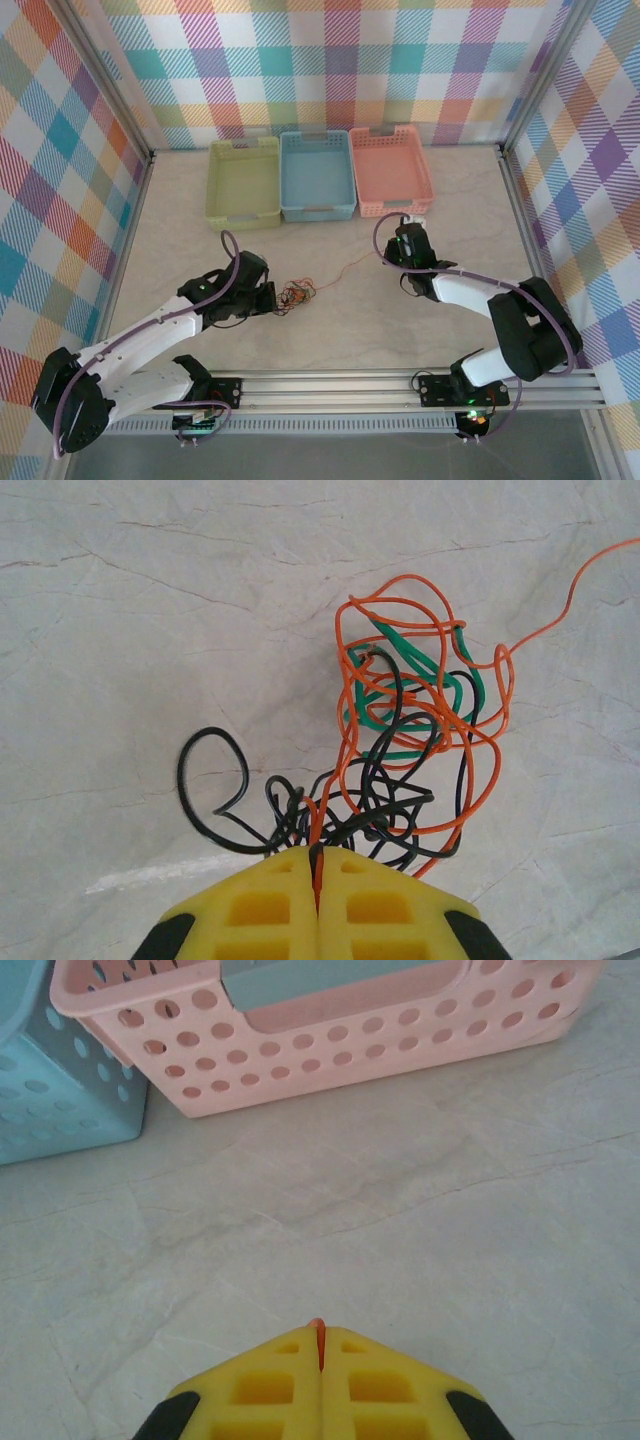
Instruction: Untangle the cables
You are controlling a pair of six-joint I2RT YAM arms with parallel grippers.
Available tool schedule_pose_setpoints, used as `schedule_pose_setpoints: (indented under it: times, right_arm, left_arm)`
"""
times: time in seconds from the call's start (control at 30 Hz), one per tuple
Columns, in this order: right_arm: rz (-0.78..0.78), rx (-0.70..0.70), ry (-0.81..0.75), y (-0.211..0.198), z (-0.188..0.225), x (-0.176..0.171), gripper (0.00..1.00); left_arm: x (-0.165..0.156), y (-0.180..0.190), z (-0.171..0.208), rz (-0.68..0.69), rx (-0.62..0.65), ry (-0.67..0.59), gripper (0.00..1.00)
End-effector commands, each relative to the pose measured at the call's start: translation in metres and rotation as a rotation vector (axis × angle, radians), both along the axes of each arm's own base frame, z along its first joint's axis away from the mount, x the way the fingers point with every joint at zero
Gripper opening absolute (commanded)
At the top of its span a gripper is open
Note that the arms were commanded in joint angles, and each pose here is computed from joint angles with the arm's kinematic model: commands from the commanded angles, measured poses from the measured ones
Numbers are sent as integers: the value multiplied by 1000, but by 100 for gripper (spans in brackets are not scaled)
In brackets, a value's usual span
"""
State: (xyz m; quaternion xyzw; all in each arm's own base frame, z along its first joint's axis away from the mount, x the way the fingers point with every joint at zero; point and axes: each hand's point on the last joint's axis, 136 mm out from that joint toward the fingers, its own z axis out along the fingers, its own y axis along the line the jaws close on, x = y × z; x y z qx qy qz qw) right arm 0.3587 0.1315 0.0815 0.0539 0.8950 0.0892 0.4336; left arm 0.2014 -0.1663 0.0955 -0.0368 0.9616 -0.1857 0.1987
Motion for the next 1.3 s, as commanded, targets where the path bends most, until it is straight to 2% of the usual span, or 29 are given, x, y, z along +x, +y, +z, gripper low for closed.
schedule_pose_setpoints:
  times: [0.0, 0.23, 0.57, 1.27]
  right_arm:
    - [-43, 16, -50, -7, 12, 4, 0]
    - [-95, -8, -107, -30, 29, 2, 0]
    - [-165, 30, -158, -60, 51, 1, 0]
    - [-403, 181, -130, -137, 46, 12, 0]
  left_arm:
    - [-4, -2, -6, -14, -22, 18, 0]
    - [-5, 10, -10, 1, 36, 16, 0]
    - [-12, 23, -10, 19, 68, 19, 0]
    - [-13, 38, -7, 67, 90, -7, 0]
